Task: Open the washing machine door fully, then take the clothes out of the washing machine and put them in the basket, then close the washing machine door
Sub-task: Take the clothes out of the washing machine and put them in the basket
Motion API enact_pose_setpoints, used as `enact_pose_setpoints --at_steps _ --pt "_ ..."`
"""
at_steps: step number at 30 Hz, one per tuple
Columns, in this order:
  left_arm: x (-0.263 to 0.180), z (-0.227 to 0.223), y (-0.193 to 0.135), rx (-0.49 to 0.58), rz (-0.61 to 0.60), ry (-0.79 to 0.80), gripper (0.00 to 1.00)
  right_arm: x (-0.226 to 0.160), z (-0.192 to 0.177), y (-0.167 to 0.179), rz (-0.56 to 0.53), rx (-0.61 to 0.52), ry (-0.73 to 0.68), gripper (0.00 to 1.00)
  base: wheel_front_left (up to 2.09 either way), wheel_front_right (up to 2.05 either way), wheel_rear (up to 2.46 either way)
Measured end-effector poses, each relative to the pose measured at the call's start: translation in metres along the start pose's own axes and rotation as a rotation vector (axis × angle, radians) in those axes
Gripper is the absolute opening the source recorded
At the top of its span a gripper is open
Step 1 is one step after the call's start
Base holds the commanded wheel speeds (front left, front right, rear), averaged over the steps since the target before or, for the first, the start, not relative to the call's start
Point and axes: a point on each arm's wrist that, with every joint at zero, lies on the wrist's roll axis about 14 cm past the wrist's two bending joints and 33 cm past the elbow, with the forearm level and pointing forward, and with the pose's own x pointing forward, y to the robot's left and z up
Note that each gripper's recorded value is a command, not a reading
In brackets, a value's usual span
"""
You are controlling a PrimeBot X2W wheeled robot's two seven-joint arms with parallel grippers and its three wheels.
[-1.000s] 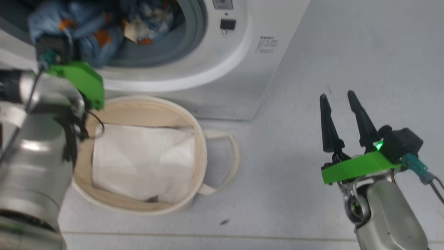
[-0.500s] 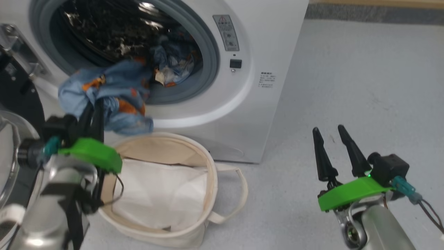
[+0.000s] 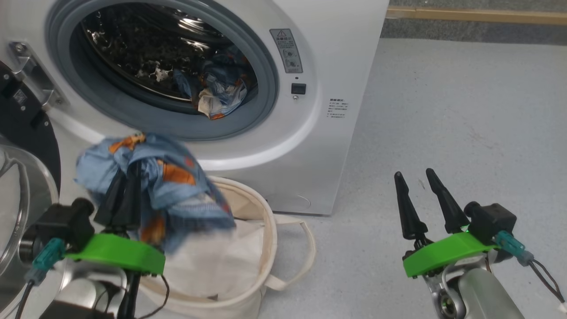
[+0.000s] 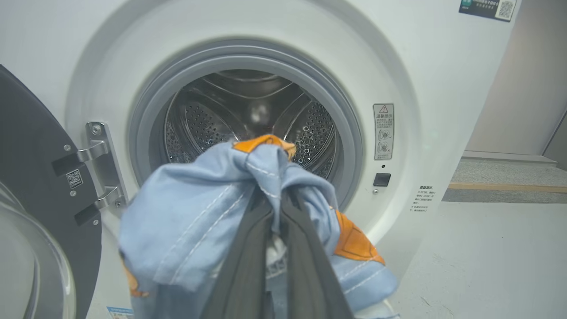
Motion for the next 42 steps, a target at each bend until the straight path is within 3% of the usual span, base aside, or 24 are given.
enact_pose_setpoints --at_steps 16,25,42 --pt "-0.002 -0.1 0.006 -0.081 0.004 0.266 0.0 0.005 -0.015 -0.016 -0.038 -0.002 0.035 1.0 0.0 0.0 0.0" --pt "-0.011 -0.184 0.0 -0.18 -0.022 0.492 0.0 0.011 -0.018 -0.028 -0.063 -0.014 0.037 1.0 0.0 0.0 0.0" --pt "-0.006 -0.299 0.015 -0.257 0.099 0.802 0.0 0.035 -0.036 -0.058 -0.112 -0.072 0.059 1.0 0.0 0.0 0.0"
